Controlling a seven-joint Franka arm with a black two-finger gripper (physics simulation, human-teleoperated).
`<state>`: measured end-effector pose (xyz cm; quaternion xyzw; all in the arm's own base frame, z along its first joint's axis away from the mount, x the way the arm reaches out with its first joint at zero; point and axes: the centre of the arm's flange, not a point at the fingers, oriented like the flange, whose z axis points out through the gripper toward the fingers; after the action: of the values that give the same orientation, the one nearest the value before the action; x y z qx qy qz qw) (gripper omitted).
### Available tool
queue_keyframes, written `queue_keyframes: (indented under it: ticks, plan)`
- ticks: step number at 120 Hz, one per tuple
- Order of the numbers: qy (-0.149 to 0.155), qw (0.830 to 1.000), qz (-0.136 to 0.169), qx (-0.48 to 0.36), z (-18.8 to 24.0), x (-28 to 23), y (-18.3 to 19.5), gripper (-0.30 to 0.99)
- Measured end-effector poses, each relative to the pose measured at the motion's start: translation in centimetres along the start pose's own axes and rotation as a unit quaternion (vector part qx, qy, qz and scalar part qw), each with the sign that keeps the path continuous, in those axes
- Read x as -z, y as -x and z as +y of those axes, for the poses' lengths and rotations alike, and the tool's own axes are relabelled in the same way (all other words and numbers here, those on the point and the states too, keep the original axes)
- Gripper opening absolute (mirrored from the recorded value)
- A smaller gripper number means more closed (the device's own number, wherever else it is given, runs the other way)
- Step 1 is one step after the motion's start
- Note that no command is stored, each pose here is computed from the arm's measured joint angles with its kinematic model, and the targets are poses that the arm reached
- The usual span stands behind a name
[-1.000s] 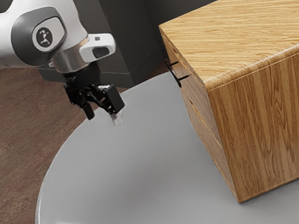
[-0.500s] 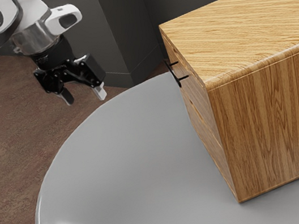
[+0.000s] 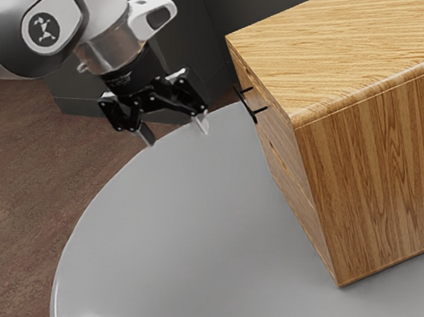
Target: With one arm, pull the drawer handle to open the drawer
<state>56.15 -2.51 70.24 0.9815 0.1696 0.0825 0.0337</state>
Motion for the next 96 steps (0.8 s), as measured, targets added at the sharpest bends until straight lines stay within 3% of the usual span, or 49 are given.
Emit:
queue_keyframes:
  ticks: [52, 96]
  plan:
    - [0.003, 0.993, 0.03, 0.11, -6.3, 1.1, -2.7, 0.69]
    - [0.01, 0.993, 0.033, 0.11, -4.0, 1.1, -2.0, 0.69]
